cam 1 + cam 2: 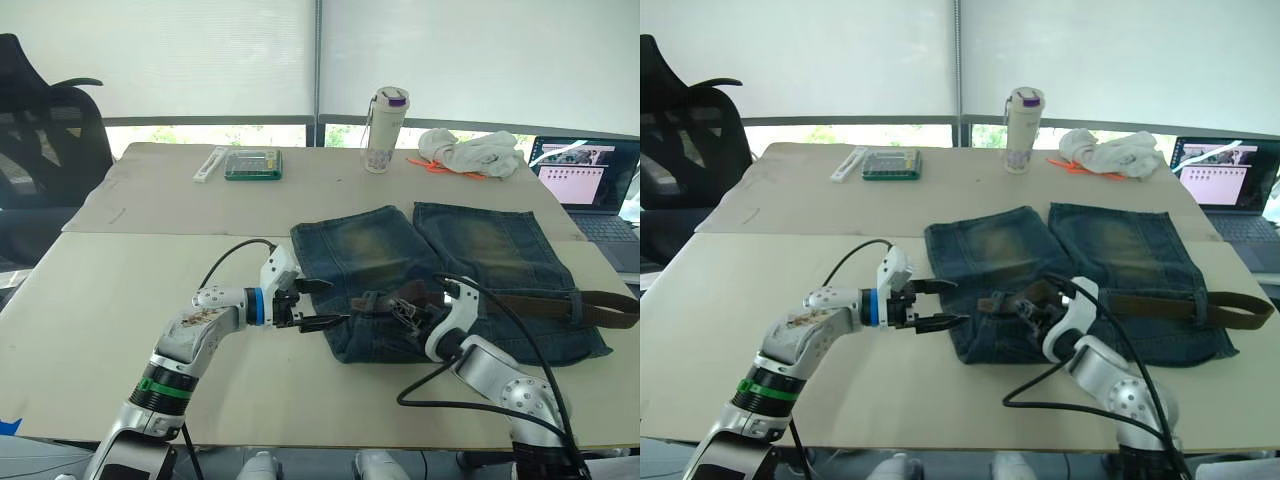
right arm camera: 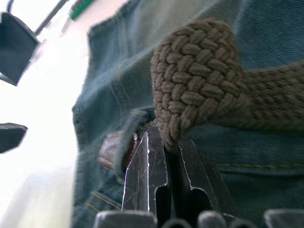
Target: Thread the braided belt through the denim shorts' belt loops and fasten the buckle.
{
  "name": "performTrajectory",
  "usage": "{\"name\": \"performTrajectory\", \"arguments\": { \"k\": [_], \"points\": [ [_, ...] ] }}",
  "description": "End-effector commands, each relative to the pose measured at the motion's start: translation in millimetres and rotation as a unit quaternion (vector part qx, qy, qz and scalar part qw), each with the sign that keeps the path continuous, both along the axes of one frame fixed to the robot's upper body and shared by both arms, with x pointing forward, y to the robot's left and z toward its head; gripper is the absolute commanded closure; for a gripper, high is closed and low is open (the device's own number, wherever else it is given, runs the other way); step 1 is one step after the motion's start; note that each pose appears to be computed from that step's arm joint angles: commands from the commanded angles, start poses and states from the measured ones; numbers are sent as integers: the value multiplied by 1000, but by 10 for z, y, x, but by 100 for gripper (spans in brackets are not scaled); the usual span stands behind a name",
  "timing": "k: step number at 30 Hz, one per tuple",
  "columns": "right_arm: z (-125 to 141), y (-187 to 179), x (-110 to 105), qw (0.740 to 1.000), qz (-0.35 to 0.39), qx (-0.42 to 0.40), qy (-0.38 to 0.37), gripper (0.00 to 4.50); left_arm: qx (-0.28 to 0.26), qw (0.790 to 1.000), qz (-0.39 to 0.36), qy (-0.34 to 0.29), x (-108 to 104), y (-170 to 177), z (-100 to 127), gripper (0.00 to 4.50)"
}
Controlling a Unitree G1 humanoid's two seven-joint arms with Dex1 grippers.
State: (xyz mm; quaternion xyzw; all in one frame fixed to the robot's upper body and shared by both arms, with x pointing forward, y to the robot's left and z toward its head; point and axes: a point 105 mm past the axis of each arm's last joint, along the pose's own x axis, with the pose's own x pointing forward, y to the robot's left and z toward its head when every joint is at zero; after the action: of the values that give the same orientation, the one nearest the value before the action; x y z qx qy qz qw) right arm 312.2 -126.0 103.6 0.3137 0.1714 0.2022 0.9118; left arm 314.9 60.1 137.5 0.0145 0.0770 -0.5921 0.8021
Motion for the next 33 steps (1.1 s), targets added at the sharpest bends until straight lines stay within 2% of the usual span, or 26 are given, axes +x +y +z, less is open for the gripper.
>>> {"name": "performTrajectory", "arguments": {
  "k": [1,4,7,11,15,23,29,33],
  "points": [
    [98,163,-22,999,36,36,-14,450,-9,1000,5,-18,25,3,99,2],
    [182,276,-56,996,61,67,-21,450,-11,1000,11,-15,33,6,89,2],
    [107,319,-75,997,74,35,-16,450,-14,1000,19,-10,44,16,85,2],
    [105,376,-72,996,73,49,-19,450,-18,999,33,-3,73,40,67,2],
    [322,392,-18,989,51,129,-53,450,-38,997,68,22,150,87,42,2],
    [467,271,13,970,9,231,-74,450,-62,988,95,109,167,58,-89,2],
    [508,295,-26,965,13,248,-81,450,-115,975,123,145,231,-39,-5,2],
    [511,333,-48,967,25,241,-81,450,-192,958,119,179,247,-91,188,2]
  ]
}}
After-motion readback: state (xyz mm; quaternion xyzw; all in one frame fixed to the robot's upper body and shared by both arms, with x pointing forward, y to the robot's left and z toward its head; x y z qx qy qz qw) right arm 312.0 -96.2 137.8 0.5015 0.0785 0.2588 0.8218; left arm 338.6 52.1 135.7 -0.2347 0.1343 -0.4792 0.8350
